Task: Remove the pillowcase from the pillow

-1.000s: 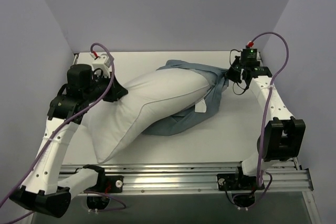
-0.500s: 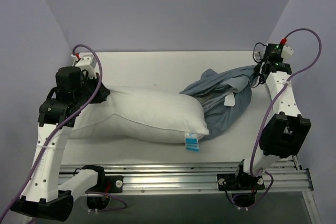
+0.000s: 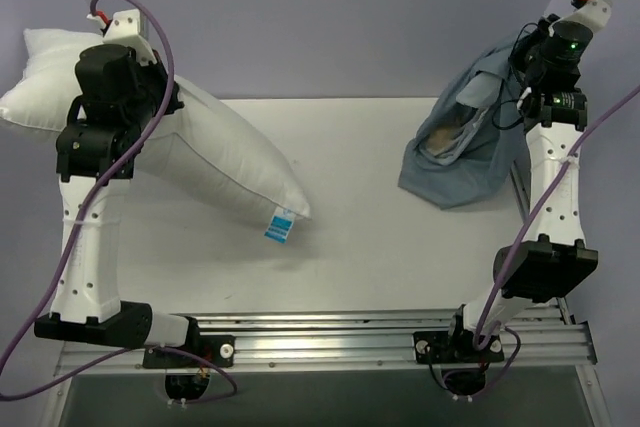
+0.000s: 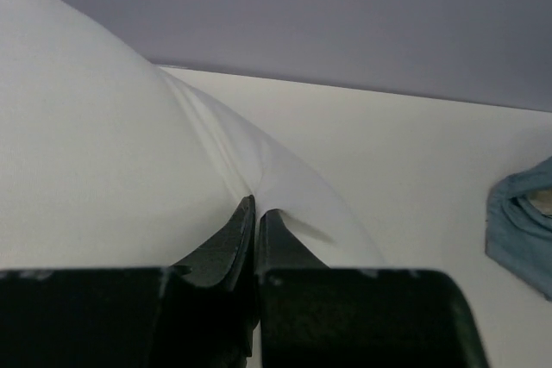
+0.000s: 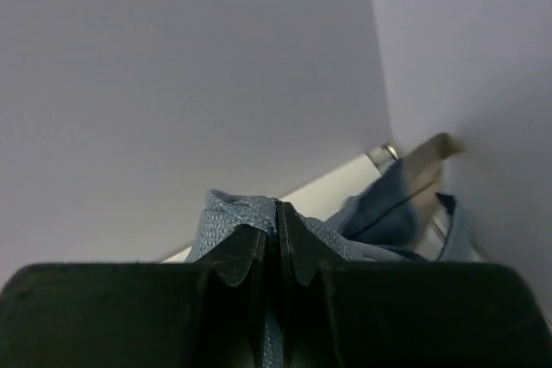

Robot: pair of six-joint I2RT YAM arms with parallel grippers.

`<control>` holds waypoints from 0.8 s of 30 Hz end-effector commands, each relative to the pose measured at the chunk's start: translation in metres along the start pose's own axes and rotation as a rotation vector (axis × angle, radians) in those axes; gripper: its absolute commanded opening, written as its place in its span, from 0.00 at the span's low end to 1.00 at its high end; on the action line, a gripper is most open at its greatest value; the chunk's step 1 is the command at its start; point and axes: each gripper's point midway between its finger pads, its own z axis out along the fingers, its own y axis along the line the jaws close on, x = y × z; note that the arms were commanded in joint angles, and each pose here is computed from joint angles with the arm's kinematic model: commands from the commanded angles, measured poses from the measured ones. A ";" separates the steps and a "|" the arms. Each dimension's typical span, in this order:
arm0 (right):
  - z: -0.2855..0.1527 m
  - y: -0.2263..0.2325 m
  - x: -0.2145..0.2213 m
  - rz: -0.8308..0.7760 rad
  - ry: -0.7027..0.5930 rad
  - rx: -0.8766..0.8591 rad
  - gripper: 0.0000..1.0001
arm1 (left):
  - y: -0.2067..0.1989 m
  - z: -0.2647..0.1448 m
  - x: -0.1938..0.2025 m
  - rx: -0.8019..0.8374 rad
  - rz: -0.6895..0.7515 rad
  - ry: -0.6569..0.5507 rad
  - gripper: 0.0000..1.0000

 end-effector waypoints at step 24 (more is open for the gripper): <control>-0.182 -0.026 0.418 -0.212 0.812 -0.121 0.06 | 0.038 0.067 0.251 -0.109 -0.374 0.298 0.02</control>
